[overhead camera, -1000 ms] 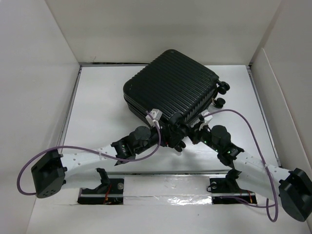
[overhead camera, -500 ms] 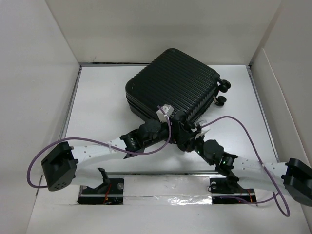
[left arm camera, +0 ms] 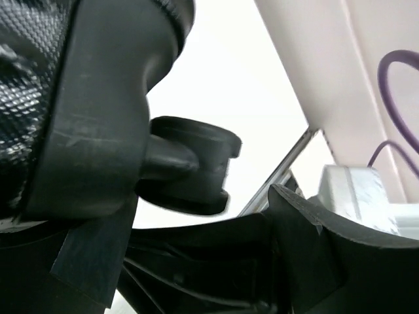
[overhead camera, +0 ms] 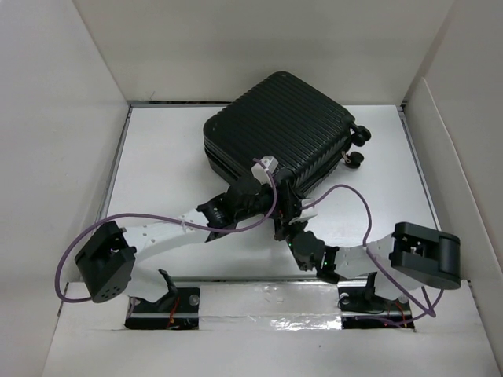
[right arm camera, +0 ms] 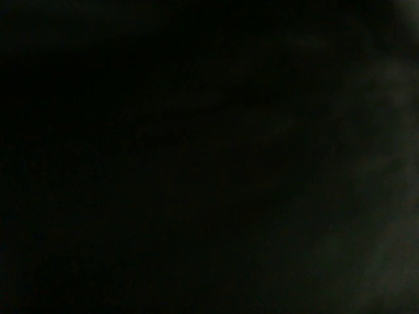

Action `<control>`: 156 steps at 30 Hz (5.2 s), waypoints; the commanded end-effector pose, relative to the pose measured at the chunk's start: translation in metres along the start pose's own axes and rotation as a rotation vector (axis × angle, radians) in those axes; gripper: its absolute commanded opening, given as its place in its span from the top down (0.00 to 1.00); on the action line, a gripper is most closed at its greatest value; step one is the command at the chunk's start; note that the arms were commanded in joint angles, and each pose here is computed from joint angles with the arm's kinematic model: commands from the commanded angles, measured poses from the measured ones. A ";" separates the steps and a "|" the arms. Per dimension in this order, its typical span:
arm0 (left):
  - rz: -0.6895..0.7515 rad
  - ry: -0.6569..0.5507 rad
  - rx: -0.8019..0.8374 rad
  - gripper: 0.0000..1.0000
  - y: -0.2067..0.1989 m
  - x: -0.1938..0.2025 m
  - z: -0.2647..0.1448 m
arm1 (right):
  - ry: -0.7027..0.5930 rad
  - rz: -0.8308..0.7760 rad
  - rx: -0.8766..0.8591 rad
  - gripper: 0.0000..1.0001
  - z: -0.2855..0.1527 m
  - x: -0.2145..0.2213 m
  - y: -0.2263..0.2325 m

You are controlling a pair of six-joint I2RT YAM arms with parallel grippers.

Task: Pack the luggage

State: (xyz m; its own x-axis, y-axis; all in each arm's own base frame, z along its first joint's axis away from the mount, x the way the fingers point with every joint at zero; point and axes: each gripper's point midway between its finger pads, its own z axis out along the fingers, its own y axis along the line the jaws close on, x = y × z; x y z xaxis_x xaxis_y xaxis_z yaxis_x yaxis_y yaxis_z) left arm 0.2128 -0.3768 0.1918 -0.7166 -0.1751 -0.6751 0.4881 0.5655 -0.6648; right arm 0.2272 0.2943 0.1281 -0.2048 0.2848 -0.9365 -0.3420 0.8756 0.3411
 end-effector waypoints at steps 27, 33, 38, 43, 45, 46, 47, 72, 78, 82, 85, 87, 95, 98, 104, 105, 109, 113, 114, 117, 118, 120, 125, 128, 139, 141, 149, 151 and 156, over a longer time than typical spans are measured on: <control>-0.089 -0.961 -0.321 0.14 0.099 -0.307 -0.182 | 0.136 -0.052 -0.184 0.79 -0.069 -0.002 0.023; -0.200 -0.846 -0.449 0.26 0.212 -0.361 -0.150 | 0.018 -0.077 0.084 1.00 -0.035 -0.097 -0.048; -0.179 -0.580 -0.606 0.24 0.302 -0.352 -0.088 | -0.060 -0.042 0.246 1.00 0.001 -0.154 -0.134; -0.190 -0.470 -0.601 0.22 0.346 -0.333 -0.047 | 0.002 -0.050 0.329 0.97 0.033 -0.157 -0.175; -0.193 -0.420 -0.580 0.22 0.356 -0.319 -0.027 | 0.007 -0.039 0.353 0.96 0.039 -0.159 -0.190; -0.184 -0.417 -0.567 0.22 0.353 -0.320 -0.018 | 0.016 -0.036 0.356 0.92 0.046 -0.153 -0.196; -0.187 -0.408 -0.574 0.22 0.361 -0.315 -0.013 | 0.006 -0.035 0.315 0.91 0.054 -0.157 -0.193; -0.353 -0.562 -0.450 0.22 0.314 -0.192 -0.056 | 0.202 -0.075 0.134 0.89 0.132 -0.107 -0.174; -0.319 -0.651 -0.421 0.22 0.262 -0.169 -0.095 | 0.289 -0.134 -0.004 0.88 0.145 -0.090 -0.138; -0.335 -0.709 -0.414 0.22 0.245 -0.147 -0.123 | 0.298 -0.157 -0.048 0.87 0.163 -0.103 -0.127; -0.342 -0.755 -0.361 0.22 0.225 -0.143 -0.141 | 0.314 -0.143 -0.085 0.85 0.171 -0.108 -0.127; -0.323 -0.783 -0.334 0.22 0.211 -0.147 -0.152 | 0.320 -0.142 -0.135 0.81 0.177 -0.120 -0.120; -0.288 -0.817 -0.209 0.21 0.168 -0.157 -0.170 | 0.251 -0.157 -0.164 0.39 0.168 -0.178 -0.118; -0.264 -0.815 -0.148 0.20 0.150 -0.167 -0.172 | 0.229 -0.163 -0.139 0.26 0.155 -0.195 -0.128; -0.220 -0.942 -0.096 0.18 0.112 -0.201 -0.208 | 0.063 -0.235 -0.109 0.23 0.092 -0.239 -0.121; -0.212 -0.995 -0.131 0.17 0.113 -0.208 -0.219 | 0.038 -0.235 -0.139 0.25 0.080 -0.236 -0.107; -0.210 -1.127 -0.176 0.15 0.102 -0.224 -0.257 | -0.046 -0.234 -0.304 0.81 0.019 -0.207 -0.062; -0.218 -1.129 -0.213 0.14 0.105 -0.213 -0.265 | -0.096 -0.237 -0.444 1.00 -0.031 -0.166 -0.035; -0.232 -1.135 -0.247 0.14 0.113 -0.210 -0.267 | -0.054 -0.219 -0.430 1.00 -0.034 -0.140 -0.042; -0.285 -1.124 -0.344 0.20 0.141 -0.188 -0.266 | -0.089 -0.176 -0.430 0.97 -0.040 -0.122 -0.045; -0.293 -1.119 -0.362 0.24 0.147 -0.182 -0.266 | -0.059 -0.165 -0.426 0.95 -0.041 -0.102 -0.052; -0.321 -1.082 -0.430 0.28 0.168 -0.162 -0.261 | -0.028 -0.158 -0.412 0.83 -0.039 -0.089 -0.058; -0.379 -0.983 -0.542 0.54 0.205 -0.117 -0.248 | 0.005 -0.159 -0.312 0.51 -0.029 -0.075 -0.079; -0.399 -0.948 -0.592 0.54 0.220 -0.098 -0.245 | -0.033 -0.187 -0.283 0.44 -0.020 -0.086 -0.088; -0.403 -0.868 -0.582 0.50 0.235 -0.081 -0.222 | 0.049 -0.269 -0.402 0.46 0.002 -0.070 -0.092; -0.405 -0.851 -0.579 0.50 0.238 -0.079 -0.217 | 0.049 -0.275 -0.423 0.47 0.004 -0.070 -0.088; -0.391 -0.782 -0.525 0.50 0.241 -0.069 -0.196 | 0.049 -0.263 -0.460 0.89 0.006 -0.064 -0.075; -0.387 -0.766 -0.495 0.51 0.239 -0.067 -0.190 | 0.068 -0.231 -0.464 0.97 0.001 -0.054 -0.063; -0.376 -0.757 -0.404 0.51 0.228 -0.070 -0.180 | 0.184 -0.194 -0.406 1.00 -0.018 -0.016 -0.037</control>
State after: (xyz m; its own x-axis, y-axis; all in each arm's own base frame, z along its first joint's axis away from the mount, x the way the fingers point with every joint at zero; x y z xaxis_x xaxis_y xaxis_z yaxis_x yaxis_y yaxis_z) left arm 0.2865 -0.0501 0.1231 -0.1018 -0.7991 -0.5925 -0.2198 0.5989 -0.7701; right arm 0.2532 0.2195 0.1215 -0.2296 -0.0062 -0.9733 -0.6673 0.7290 0.1528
